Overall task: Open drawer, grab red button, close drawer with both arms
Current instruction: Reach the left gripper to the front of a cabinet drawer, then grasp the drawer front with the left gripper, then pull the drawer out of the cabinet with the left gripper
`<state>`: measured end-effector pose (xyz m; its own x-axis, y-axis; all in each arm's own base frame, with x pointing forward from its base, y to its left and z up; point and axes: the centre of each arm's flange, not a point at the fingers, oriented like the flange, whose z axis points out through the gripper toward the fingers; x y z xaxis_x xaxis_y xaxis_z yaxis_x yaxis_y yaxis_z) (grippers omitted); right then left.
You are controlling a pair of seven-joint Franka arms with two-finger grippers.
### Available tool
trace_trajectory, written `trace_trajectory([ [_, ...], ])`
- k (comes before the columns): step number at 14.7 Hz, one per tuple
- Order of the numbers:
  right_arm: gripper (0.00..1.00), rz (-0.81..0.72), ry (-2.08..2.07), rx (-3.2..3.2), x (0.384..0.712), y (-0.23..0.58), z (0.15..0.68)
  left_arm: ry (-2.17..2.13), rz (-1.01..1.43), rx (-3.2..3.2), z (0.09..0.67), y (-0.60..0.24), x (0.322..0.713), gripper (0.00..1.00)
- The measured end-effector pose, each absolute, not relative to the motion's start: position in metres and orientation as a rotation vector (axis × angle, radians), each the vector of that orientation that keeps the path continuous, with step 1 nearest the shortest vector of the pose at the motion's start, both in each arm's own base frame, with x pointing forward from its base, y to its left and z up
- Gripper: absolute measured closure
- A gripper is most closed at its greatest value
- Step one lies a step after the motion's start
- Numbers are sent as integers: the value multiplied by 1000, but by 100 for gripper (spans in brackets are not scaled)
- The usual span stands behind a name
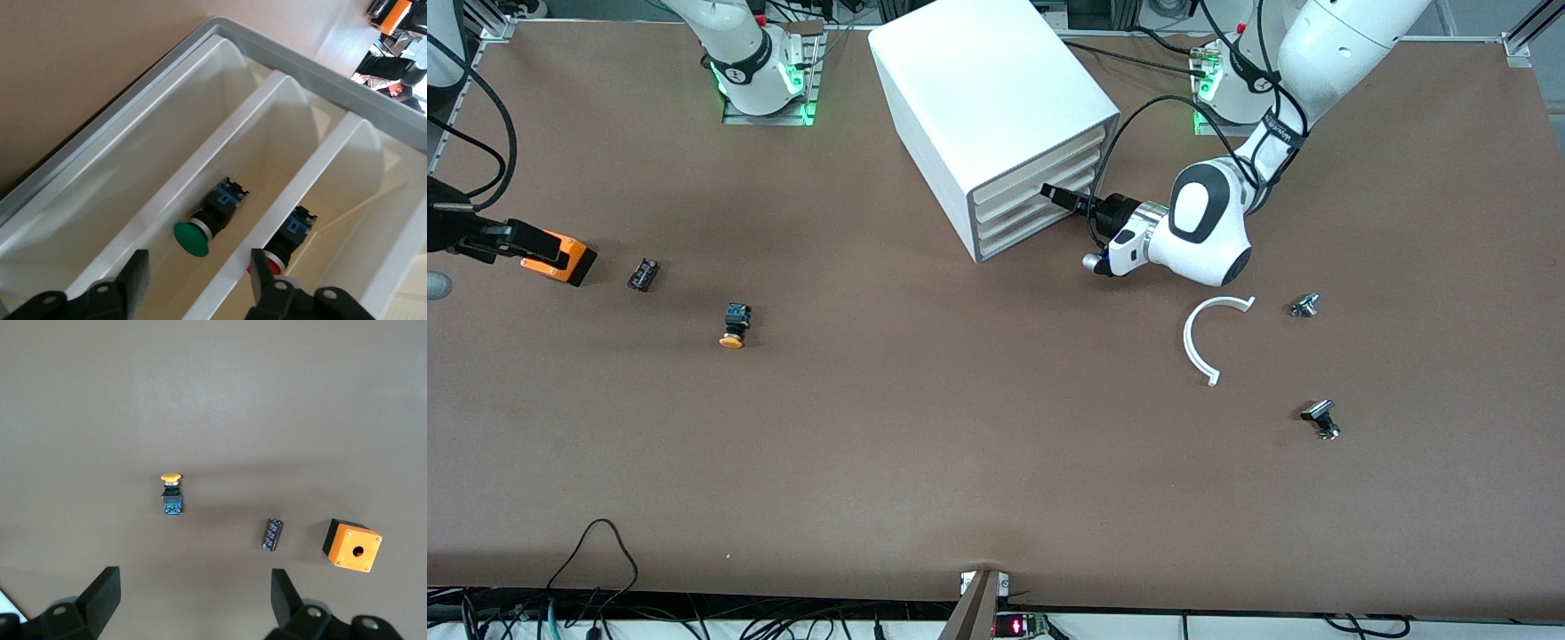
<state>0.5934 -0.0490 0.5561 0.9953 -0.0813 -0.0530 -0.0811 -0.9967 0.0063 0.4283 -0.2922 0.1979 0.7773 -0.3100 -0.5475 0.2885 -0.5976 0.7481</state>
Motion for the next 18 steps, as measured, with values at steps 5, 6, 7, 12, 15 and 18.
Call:
trace_trajectory([
  [5, 0, -91, -122, 3128, 592, -48, 554, -6, -825, 2040, 203, -282, 431, 17],
  [6, 0, -91, -120, 3126, 592, -48, 554, -5, -825, 2039, 203, -281, 432, 14],
  [7, 0, -90, -118, 3125, 592, -47, 554, -6, -826, 2037, 204, -282, 432, 14],
  [12, 0, -91, -115, 3125, 592, -46, 554, -59, -870, 2018, 207, -307, 408, 25],
  [15, 0, -90, -114, 3125, 592, -46, 555, -72, -828, 2033, 202, -303, 409, 58],
  [18, 0, -90, -111, 3126, 592, -45, 555, -105, -734, 2036, 203, -291, 421, 72],
])
